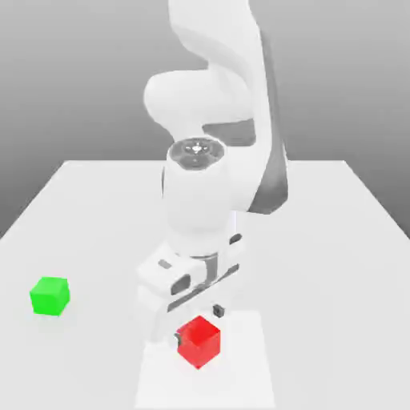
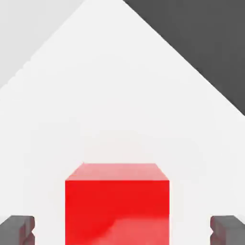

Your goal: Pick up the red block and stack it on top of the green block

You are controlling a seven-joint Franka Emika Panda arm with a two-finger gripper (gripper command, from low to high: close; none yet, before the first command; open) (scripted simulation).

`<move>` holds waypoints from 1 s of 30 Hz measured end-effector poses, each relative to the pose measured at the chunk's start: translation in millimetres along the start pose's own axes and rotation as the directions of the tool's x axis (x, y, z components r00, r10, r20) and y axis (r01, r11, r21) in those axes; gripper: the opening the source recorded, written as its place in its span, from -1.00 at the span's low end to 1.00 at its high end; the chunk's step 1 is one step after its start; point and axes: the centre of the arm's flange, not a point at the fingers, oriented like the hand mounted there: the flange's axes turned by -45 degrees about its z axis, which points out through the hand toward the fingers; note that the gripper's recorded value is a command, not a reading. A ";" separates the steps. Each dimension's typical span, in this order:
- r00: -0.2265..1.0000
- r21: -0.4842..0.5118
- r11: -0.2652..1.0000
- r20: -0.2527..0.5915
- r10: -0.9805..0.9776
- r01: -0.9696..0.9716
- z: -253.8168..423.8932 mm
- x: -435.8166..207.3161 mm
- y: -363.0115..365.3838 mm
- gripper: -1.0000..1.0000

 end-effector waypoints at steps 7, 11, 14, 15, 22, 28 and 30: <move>1.000 0.002 1.000 0.001 0.000 0.000 0.6 -0.1 -0.2 -1.00; 1.000 0.000 1.000 0.000 -0.001 0.001 -34.6 1.1 0.8 -1.00; 0.998 0.001 0.998 0.001 0.068 -0.068 -59.3 -13.9 12.6 -1.00; 0.991 0.001 0.991 0.001 0.136 -0.136 -63.4 -27.2 23.9 -1.00; 0.763 -0.002 0.763 0.001 0.646 -0.646 -81.8 -145.4 92.0 -1.00; 0.376 -0.001 0.376 0.001 0.927 -0.927 -94.4 -256.4 114.7 -1.00; 0.258 0.001 0.258 0.001 0.966 -0.966 -94.7 -284.3 115.7 -1.00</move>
